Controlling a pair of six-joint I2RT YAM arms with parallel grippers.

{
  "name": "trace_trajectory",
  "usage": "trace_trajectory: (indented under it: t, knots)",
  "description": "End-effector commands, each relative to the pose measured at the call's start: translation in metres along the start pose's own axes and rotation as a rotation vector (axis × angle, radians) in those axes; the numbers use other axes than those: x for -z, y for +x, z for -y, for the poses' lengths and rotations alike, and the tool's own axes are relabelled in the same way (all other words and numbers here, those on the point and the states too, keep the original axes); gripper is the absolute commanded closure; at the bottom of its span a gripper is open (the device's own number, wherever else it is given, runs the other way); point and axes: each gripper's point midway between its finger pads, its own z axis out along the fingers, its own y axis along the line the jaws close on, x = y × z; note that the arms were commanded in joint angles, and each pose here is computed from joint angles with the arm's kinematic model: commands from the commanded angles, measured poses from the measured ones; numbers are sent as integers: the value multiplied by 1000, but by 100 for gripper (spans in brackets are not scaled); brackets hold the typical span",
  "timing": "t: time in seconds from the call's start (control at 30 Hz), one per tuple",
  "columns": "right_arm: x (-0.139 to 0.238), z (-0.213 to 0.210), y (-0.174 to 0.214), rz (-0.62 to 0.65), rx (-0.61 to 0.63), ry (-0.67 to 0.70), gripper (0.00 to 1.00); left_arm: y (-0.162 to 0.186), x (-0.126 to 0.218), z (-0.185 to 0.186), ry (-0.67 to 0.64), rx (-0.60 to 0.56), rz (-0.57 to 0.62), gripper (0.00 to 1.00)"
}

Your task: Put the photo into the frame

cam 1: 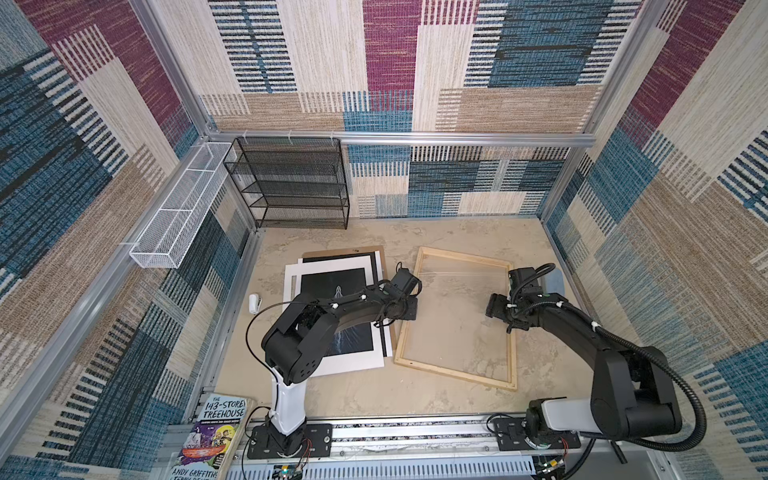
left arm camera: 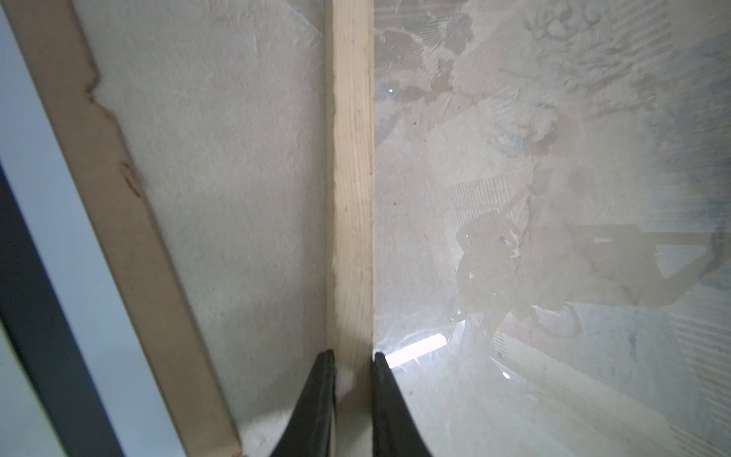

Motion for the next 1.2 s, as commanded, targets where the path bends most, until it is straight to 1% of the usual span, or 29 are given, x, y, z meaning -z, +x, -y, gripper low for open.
trace_trajectory:
  t: [0.0, 0.13, 0.23, 0.33, 0.47, 0.63, 0.67, 0.7, 0.83, 1.17]
  knots:
    - [3, 1, -11, 53, -31, 12, 21, -4, 3, 1, 7, 26, 18, 91]
    - [7, 6, -16, 77, -44, 30, 21, -4, 4, 2, 13, 31, 22, 91]
    - [6, 4, -13, 63, -41, 16, 21, -4, 4, 2, 12, 33, 21, 91]
    - [6, -3, -6, 29, -42, -30, 23, -5, 4, 3, 14, 34, 23, 91]
    - [15, -15, 9, 10, -75, -123, 25, -6, 4, 1, 7, 41, 30, 91]
    - [25, -19, 28, -5, -130, -167, 25, -5, 4, -3, -9, 73, 37, 91]
    - [26, -19, 32, -11, -137, -171, 25, -5, 3, -4, -11, 86, 39, 91]
    - [25, -19, 36, -20, -142, -170, 22, -4, 2, -5, -15, 100, 38, 91]
    - [23, -16, 48, -45, -136, -149, 22, -3, 0, -10, -41, 147, 44, 92]
    - [7, -17, 67, -102, -121, -140, 22, -4, -2, -6, -24, 160, 42, 92]
